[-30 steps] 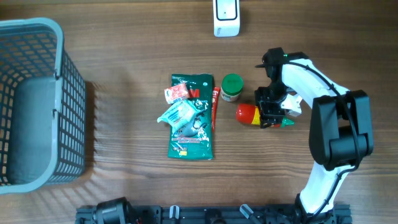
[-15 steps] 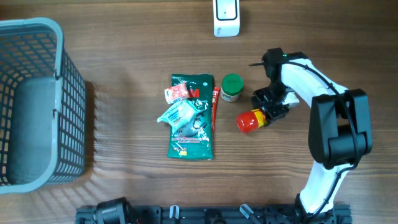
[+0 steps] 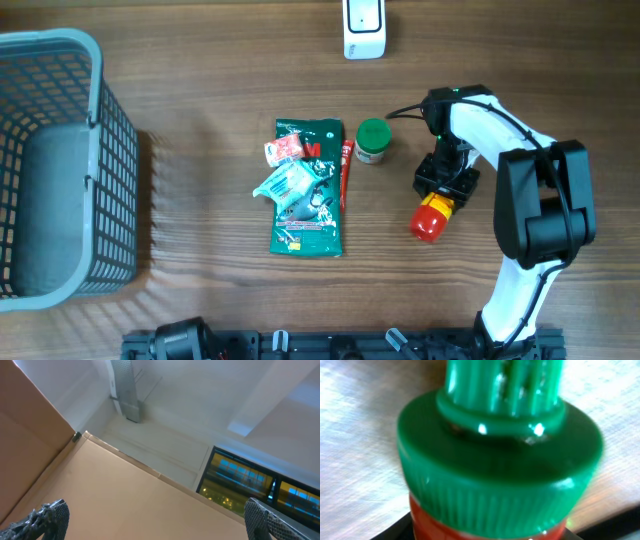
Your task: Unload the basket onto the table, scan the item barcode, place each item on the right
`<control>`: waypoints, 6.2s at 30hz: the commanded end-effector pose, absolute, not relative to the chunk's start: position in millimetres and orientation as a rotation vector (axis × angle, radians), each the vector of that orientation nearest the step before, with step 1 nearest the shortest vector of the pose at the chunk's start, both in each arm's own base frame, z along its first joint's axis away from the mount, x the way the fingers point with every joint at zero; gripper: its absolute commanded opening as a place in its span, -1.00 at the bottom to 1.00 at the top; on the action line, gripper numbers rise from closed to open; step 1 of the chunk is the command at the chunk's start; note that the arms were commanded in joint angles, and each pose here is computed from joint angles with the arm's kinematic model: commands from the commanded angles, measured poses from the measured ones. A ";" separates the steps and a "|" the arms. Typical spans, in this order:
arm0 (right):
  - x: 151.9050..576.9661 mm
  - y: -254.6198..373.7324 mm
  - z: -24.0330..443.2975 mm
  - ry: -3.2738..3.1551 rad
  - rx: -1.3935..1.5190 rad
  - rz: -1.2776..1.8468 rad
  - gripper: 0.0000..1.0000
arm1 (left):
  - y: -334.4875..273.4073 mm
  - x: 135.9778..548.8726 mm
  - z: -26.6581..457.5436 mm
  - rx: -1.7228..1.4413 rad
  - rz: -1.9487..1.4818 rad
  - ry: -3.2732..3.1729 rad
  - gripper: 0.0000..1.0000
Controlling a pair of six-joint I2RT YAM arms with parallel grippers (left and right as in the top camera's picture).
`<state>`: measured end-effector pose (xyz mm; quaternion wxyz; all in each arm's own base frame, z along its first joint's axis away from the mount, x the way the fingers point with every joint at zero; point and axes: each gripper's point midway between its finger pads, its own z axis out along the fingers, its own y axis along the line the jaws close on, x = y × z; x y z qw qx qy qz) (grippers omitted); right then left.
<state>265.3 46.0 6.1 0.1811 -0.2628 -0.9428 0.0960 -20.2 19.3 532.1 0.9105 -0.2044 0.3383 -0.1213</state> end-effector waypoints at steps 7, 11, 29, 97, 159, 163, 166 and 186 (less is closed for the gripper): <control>282.3 41.6 70.1 -2.870 -0.726 0.216 0.93 | 25.1 9.4 518.0 -0.454 -0.309 0.724 1.00; 275.9 40.3 94.7 -2.893 -0.830 0.195 0.95 | 32.1 40.1 502.7 -0.468 -0.315 0.746 1.00; 243.7 66.8 59.0 -2.869 -1.038 0.322 0.91 | 54.5 131.8 417.2 -0.604 -0.365 0.913 1.00; 278.5 159.4 92.3 -3.078 0.048 -0.360 -0.78 | 54.2 127.3 179.9 -1.023 -0.147 1.827 1.00; 273.3 136.7 77.5 -3.085 0.339 0.119 -0.14 | 54.2 127.3 179.9 -1.023 -0.147 1.827 1.00; 267.2 129.2 105.0 -3.142 0.322 0.122 0.92 | 54.2 127.3 179.9 -1.023 -0.147 1.827 1.00; 261.9 126.6 134.8 -3.226 0.317 0.068 0.99 | 54.2 127.3 179.9 -1.023 -0.147 1.827 1.00; 252.3 121.0 110.7 -3.306 0.378 0.018 0.99 | 54.2 127.3 179.9 -1.023 -0.147 1.827 1.00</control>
